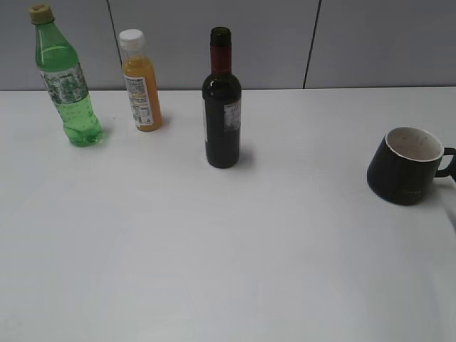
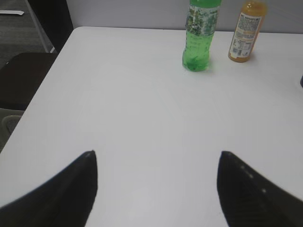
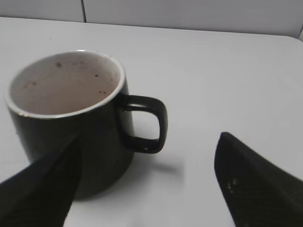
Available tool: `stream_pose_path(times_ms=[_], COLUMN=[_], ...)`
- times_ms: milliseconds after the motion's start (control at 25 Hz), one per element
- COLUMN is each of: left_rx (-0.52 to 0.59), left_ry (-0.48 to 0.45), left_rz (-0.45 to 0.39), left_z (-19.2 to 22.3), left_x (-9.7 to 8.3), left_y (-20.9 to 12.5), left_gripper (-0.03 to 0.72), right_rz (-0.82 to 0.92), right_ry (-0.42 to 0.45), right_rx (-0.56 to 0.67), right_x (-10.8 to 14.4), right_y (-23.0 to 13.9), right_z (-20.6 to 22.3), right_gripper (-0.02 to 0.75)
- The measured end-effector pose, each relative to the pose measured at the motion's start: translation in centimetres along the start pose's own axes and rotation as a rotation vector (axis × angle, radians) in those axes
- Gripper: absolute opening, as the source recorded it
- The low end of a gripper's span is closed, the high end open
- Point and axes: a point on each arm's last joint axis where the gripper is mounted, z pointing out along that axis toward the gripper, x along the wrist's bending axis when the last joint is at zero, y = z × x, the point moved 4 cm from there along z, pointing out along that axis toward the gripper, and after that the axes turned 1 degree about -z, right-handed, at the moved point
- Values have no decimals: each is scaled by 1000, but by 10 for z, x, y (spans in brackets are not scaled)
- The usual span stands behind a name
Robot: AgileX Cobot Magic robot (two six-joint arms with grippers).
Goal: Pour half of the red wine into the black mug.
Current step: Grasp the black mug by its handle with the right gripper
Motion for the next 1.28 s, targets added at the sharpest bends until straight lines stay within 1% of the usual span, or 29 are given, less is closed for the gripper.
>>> stream_pose_path(times_ms=[520,840,1280], left_rx=[0,0,0], left_ry=[0,0,0], left_rz=[0,0,0], left_z=[0,0,0], left_x=[0,0,0], left_y=[0,0,0], left_gripper=[589,589,589], right_rz=[-5,-2,10], right_ry=[3,6,34], right_rx=[-10,-4,3], right_x=[-22,-29,-33], right_y=[-9,-16,-25], right_z=[33,46,59], right_gripper=[669,669,669])
